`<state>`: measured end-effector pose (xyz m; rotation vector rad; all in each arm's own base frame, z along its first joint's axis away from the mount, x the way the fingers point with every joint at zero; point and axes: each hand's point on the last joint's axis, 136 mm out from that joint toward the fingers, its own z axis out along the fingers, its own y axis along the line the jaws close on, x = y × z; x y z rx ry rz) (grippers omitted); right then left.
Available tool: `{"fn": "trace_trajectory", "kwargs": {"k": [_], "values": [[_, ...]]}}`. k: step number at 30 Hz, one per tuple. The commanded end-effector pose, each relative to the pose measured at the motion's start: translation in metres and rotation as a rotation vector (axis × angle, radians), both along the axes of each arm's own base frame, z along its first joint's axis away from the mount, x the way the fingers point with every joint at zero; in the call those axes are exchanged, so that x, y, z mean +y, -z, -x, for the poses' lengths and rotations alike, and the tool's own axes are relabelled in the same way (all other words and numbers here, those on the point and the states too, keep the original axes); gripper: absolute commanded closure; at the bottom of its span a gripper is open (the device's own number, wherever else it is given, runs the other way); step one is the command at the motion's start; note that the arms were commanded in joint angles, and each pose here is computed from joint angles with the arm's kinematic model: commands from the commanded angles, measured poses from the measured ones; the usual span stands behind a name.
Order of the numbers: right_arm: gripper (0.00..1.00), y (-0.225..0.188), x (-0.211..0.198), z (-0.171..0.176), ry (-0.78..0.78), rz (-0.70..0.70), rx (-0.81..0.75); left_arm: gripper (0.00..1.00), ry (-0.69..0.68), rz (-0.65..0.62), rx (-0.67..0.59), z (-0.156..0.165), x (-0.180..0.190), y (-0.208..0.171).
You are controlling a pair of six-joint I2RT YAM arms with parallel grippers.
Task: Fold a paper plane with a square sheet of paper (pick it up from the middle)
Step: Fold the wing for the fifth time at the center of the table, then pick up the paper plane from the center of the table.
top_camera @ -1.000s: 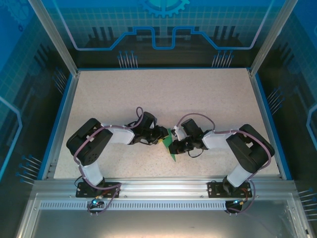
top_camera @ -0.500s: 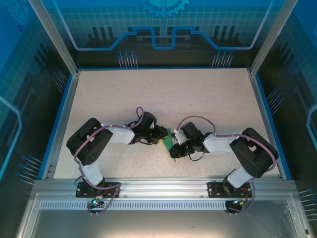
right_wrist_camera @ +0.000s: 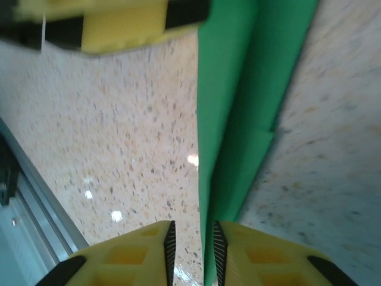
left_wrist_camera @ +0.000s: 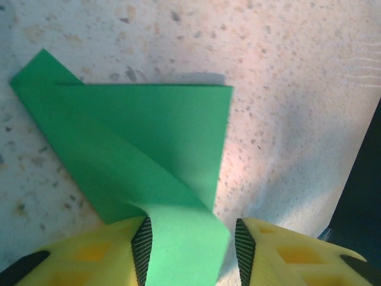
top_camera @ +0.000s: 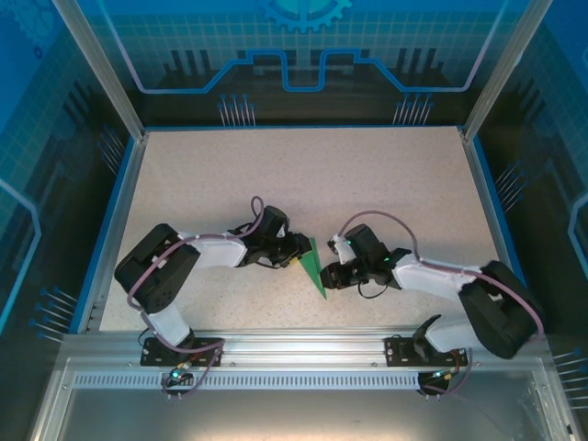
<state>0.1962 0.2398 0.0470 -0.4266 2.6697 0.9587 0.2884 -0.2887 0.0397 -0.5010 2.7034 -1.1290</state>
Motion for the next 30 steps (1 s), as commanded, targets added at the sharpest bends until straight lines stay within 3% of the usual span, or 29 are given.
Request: {"fn": "trace_trajectory", "kwargs": {"k": [1,3,5,11,21,24,30], "values": [[0.68,0.005,-0.037,-0.015,0.165,0.082,-0.003,0.43,0.019,-0.062,-0.049,0.007,0.008,-0.023],[0.67,0.0,-0.045,-0.023,0.217,0.059,-0.006,0.3,0.027,-0.11,-0.053,0.013,0.01,-0.029],[0.65,-0.005,-0.052,-0.029,0.254,0.046,-0.021,0.24,0.038,-0.172,-0.033,0.021,0.01,-0.027],[0.56,-0.018,-0.042,-0.034,0.214,-0.038,-0.037,0.21,0.043,-0.326,0.004,0.03,0.007,-0.018],[0.51,-0.011,-0.022,-0.035,0.141,-0.072,0.002,0.33,0.055,-0.427,0.074,0.032,0.013,0.002],[0.51,-0.009,-0.018,-0.035,0.128,-0.066,0.006,0.43,0.053,-0.43,0.07,0.032,0.015,0.001],[0.5,-0.007,-0.006,-0.034,0.1,-0.071,0.014,0.53,0.05,-0.422,0.036,0.032,0.018,-0.007]]}}
